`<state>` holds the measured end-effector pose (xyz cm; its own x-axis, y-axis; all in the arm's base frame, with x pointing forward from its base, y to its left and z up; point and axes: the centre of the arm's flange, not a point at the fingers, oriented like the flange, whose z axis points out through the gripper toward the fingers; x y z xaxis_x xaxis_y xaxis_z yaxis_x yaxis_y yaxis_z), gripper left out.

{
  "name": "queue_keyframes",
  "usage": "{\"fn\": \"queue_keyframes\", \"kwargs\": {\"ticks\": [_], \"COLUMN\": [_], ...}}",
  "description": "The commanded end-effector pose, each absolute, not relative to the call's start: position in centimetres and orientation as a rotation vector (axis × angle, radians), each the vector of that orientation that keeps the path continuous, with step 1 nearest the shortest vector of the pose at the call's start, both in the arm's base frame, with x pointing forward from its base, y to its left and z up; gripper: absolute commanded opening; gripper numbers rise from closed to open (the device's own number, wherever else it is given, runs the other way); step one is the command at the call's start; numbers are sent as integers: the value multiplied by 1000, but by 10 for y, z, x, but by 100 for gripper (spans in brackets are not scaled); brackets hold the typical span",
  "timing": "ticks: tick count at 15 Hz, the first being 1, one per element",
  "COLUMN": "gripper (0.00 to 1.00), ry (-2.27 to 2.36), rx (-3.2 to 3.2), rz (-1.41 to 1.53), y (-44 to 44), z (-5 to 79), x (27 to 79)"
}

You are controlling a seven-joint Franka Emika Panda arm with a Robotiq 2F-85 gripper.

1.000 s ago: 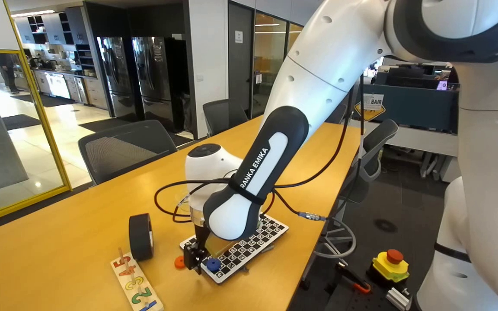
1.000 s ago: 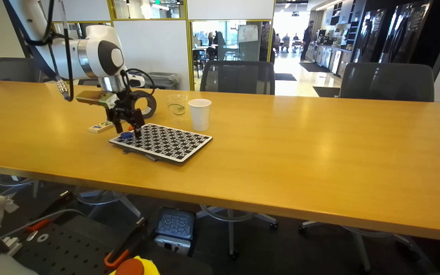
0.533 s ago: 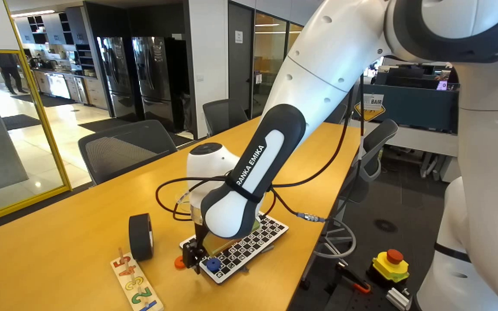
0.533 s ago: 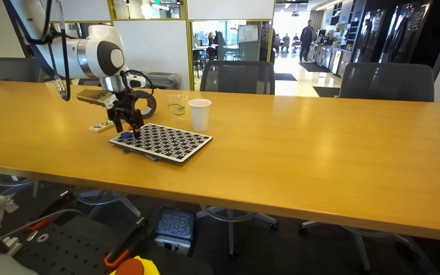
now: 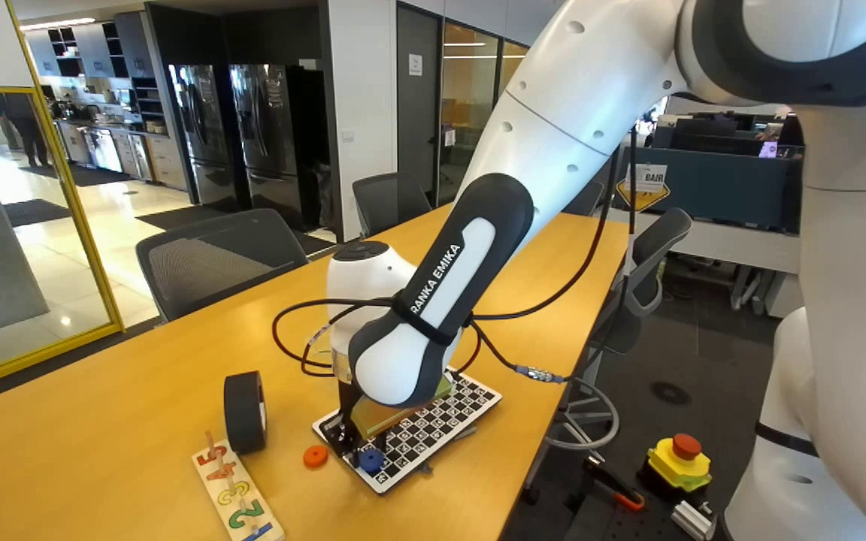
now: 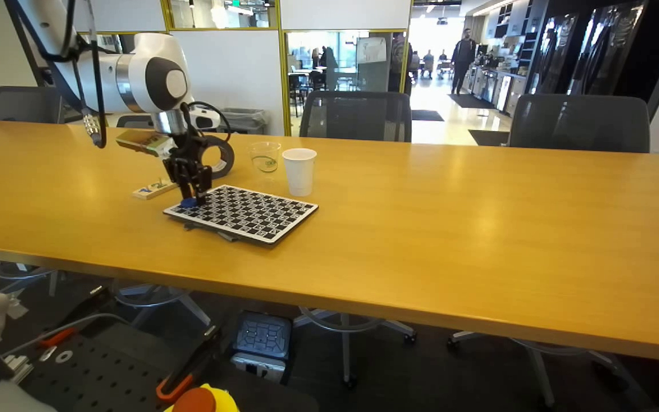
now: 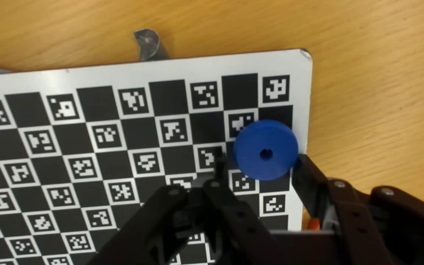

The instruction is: Put two rings in the clear cup and the rest in the white cup

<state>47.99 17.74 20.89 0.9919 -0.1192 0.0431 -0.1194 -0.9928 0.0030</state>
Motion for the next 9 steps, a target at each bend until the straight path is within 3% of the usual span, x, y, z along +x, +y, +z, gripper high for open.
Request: {"fn": "queue_keyframes", "kwargs": {"ticks": [1,2,9], "gripper": [20,16,16], "ry": [-207,-209,-217], "rx": [3137,3135,3137], "rz": [72,72,91], "y": [174,174,169], "z": [219,218,237], "x": [479,479,491]}}
